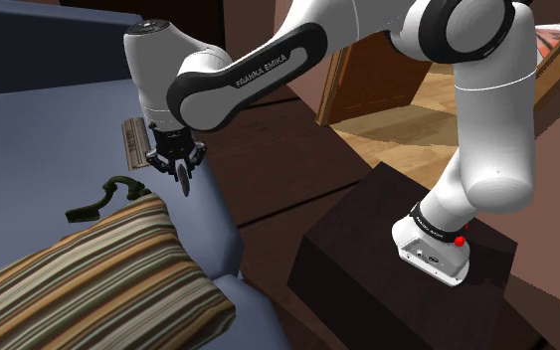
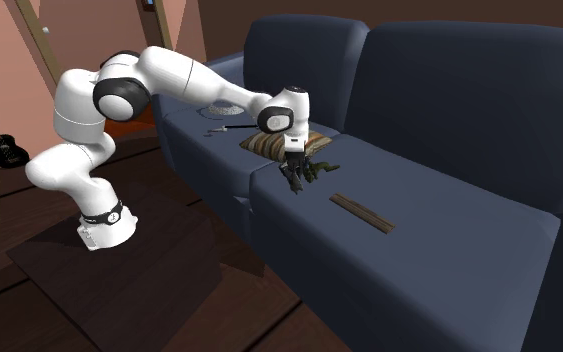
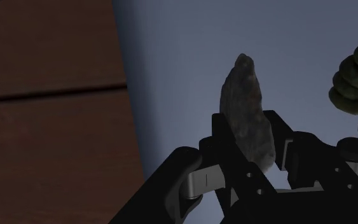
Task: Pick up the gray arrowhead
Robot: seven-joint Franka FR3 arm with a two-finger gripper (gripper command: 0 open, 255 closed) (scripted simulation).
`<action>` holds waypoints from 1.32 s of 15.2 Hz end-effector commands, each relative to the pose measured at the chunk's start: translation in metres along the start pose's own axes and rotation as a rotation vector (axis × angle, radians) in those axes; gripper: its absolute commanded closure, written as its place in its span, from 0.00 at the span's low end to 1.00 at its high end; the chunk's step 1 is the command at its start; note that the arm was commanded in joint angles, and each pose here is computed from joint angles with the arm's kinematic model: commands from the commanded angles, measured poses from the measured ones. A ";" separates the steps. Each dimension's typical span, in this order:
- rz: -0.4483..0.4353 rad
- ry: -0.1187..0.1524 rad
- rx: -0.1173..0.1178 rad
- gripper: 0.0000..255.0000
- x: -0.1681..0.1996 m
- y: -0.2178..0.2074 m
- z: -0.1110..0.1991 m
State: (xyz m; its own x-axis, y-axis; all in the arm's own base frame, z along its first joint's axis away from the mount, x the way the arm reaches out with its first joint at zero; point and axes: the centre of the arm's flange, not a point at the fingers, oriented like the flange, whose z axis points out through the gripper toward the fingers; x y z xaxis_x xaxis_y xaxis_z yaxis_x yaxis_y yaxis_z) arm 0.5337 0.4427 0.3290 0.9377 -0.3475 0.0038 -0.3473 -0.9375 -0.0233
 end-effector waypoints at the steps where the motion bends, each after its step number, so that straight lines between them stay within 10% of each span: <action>1: 0.000 0.000 0.000 1.00 0.000 0.000 0.001; 20: 0.000 -0.001 0.000 1.00 0.000 -0.003 -0.079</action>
State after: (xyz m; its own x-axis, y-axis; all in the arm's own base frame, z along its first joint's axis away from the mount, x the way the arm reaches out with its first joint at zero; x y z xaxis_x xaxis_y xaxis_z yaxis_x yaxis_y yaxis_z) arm 0.5334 0.4445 0.4054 0.9378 -0.3473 0.0036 -0.3471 -0.9375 -0.0236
